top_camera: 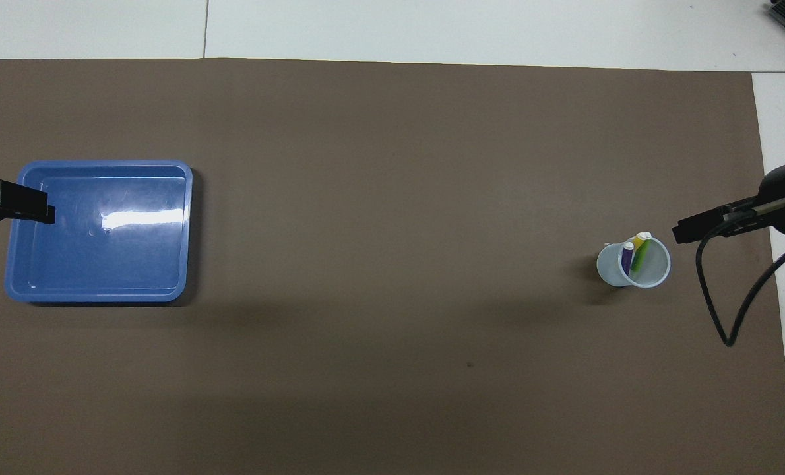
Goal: Right arm passes pens to left for tray arrangement
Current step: 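Reach the right gripper toward the white cup of pens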
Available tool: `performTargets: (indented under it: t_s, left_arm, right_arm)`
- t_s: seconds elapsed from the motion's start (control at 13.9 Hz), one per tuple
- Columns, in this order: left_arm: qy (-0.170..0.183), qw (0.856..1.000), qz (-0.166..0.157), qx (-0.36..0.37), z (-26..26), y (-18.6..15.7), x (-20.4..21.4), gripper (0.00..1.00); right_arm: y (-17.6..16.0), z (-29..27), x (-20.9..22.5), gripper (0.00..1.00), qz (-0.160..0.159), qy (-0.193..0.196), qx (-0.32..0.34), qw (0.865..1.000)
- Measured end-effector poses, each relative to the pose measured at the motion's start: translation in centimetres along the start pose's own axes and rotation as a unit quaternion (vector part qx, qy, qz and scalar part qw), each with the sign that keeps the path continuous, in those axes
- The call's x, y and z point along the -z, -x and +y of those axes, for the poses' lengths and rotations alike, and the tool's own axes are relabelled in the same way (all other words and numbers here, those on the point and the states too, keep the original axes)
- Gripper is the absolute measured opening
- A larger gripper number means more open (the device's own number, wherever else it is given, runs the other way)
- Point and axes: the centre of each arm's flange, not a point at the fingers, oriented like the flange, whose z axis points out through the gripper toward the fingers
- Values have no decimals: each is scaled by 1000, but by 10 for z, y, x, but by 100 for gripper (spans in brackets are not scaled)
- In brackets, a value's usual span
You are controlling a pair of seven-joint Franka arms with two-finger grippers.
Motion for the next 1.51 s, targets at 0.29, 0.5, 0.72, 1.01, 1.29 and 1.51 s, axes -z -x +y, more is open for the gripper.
performTargets:
  t_s: [0.29, 0.5, 0.72, 1.01, 1.29, 1.51]
  left_arm:
    - [0, 1000, 0, 0, 0, 0, 0, 100]
    - [0, 1000, 0, 0, 0, 0, 0, 100]
    - [0, 1000, 0, 0, 0, 0, 0, 100]
    - [0, 1000, 0, 0, 0, 0, 0, 100]
    - [0, 1000, 2, 0, 0, 1, 2, 100]
    - [0, 1000, 2, 0, 0, 2, 3, 100]
  right_arm:
    - [0, 0, 0, 100, 0, 0, 0, 1000]
    - [1, 3, 1, 100, 1, 0, -3, 1000]
    - [3, 14, 2, 100, 2, 0, -13, 1000]
    - [2, 10, 3, 100, 3, 0, -9, 1000]
    - [1, 11, 1, 100, 25, 6, 33, 999]
    - [-5, -4, -33, 100, 58, 17, 84, 995]
